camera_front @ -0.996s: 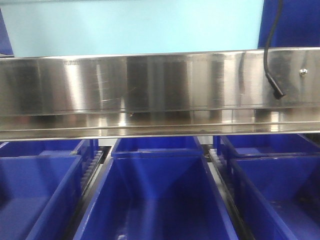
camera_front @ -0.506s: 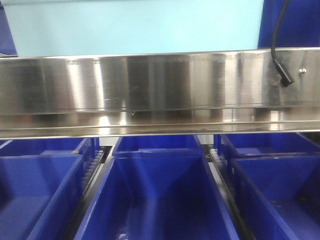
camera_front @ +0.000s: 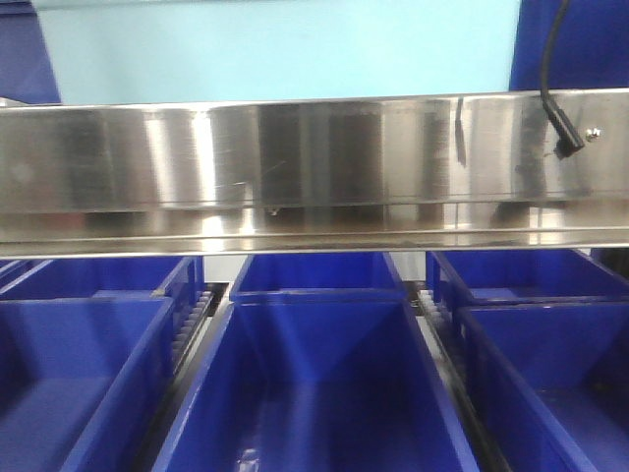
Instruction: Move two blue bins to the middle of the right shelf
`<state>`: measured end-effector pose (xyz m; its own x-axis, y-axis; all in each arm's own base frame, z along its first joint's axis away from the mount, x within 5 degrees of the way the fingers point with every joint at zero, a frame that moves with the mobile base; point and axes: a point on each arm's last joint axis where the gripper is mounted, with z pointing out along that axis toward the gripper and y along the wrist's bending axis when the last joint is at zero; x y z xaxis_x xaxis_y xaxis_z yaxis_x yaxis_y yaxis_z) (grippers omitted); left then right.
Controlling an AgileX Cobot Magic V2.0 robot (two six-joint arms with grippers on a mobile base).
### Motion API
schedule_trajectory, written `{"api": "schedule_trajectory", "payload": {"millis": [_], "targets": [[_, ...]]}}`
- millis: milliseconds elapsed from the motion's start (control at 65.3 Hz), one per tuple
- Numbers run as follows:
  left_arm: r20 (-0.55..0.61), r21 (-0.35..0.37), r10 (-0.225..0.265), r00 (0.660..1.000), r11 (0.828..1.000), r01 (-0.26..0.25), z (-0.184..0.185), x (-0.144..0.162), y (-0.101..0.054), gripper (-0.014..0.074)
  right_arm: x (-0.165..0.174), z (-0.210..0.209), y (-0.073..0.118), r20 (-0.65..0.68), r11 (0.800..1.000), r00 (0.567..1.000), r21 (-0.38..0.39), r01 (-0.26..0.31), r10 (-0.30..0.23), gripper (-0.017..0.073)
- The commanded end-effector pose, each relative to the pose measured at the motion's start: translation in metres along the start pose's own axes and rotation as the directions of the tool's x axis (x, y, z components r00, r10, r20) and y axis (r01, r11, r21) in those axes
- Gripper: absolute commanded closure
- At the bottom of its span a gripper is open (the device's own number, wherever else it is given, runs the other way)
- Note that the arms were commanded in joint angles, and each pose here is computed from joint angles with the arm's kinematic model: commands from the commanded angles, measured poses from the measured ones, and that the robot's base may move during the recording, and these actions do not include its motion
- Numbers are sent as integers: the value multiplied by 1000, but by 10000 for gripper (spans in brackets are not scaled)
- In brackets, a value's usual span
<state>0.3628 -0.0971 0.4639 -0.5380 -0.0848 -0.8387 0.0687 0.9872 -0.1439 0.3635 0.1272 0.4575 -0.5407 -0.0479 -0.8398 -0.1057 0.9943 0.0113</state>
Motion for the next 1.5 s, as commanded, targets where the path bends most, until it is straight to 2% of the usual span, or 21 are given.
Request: {"api": "schedule_trajectory", "payload": {"millis": [0,153,245,398,490,644,736,919,981,1027,1073,1134,1180,1226,1257,1486], "targets": [[97,33,37,995,999,-40,-11,-4,-5,704,-6,-10,-2,68,1000,997,-4,20,-19,726],[180,67,47,982,996,-60,-13,8,-4,704,-4,-21,-4,150,999,988,-22,39,-35,726],[225,86,46,973,994,-67,-14,15,-3,704,3,-24,-7,191,997,979,-5,79,-77,726],[258,106,45,965,992,-75,-18,34,0,704,22,-29,-7,245,993,965,-40,110,-97,726],[301,124,42,953,989,-82,-29,49,4,704,36,-40,-9,303,989,948,-73,127,-99,726],[447,177,18,894,978,-108,-60,73,10,704,54,-58,-13,374,984,922,-107,145,-96,726],[489,189,12,872,975,-119,-72,83,13,704,61,-65,-14,397,981,913,-118,151,-93,726],[486,177,30,873,975,-132,-75,86,15,701,63,-76,-17,416,982,905,-119,149,-87,726],[472,173,33,881,976,-130,-74,87,15,640,62,-78,-18,418,982,904,-118,148,-86,726],[466,172,35,884,977,-129,-74,88,15,545,63,-79,-18,408,983,910,-123,138,-77,704],[466,171,35,884,977,-129,-74,88,15,435,65,-79,-18,393,984,918,-132,121,-60,631],[470,172,34,882,977,-129,-75,87,15,294,66,-79,-18,376,985,925,-139,107,-47,475],[477,174,32,878,976,-130,-77,87,15,236,66,-79,-18,374,985,926,-138,107,-48,369],[482,174,31,876,976,-130,-79,86,15,211,66,-79,-18,374,985,926,-138,107,-48,291],[484,175,30,874,976,-130,-80,86,16,210,66,-79,-18,376,985,925,-139,107,-47,271],[504,178,25,863,975,-132,-86,84,16,213,66,-79,-18,374,985,926,-138,107,-48,272]]}}
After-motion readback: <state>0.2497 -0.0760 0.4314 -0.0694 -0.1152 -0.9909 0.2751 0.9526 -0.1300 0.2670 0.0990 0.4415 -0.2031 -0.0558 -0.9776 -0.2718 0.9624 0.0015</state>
